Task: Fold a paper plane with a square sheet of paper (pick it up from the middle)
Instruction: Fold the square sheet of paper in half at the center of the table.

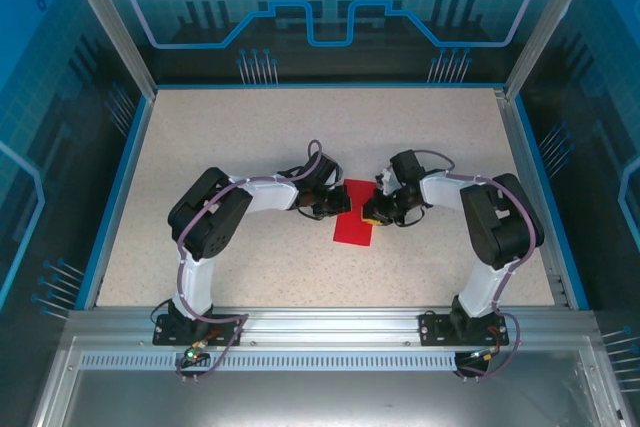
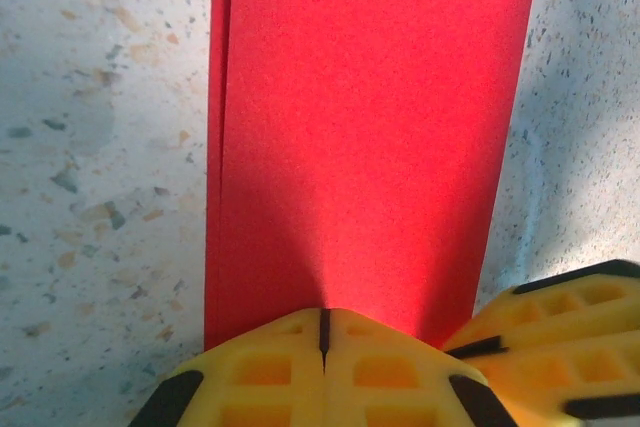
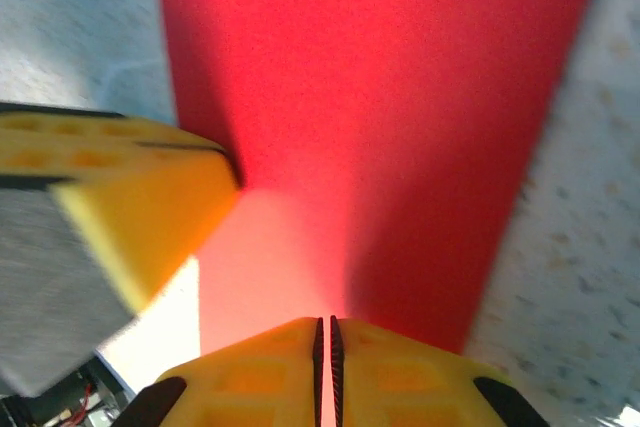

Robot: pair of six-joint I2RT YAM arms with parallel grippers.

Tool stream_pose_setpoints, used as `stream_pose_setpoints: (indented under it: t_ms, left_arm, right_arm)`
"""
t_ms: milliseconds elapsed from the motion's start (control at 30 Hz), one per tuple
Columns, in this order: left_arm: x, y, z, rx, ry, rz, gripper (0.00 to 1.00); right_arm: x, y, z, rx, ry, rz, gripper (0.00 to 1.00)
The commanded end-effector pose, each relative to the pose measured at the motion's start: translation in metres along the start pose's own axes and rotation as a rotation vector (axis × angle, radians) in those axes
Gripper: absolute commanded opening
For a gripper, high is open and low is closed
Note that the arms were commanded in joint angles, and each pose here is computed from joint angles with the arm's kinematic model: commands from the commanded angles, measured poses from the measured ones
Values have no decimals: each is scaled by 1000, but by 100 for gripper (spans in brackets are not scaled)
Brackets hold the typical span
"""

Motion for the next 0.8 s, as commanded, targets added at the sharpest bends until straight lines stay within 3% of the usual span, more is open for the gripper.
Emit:
stream_pose_setpoints:
  t_ms: [0,267,400,767]
  left_arm:
    - [-14,67,47,62,131,-240,0]
    - [-14,67,47,61,133,-241,0]
    - [-13,66,46,59,130,-238,0]
    - [-15,68,48,72,133,-239,0]
  right_arm:
    - [-8,-10,7,-14,6,15,13]
    - [18,12,10,47,-35,-49,15]
    - [20,21,22,66,4,-120,16]
    - [-2,-12,55,23,104,-34,17]
Point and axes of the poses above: each hand's point on the last joint's axis, 136 mm out from that joint toward the fingers, its own x axis back along the fingers, its own y axis along the line the jaws close on, z = x × y, the point moved 2 cm from there along x, back along the fingers, and after that the axes turned 1 degree about x, right-handed, at the moved point
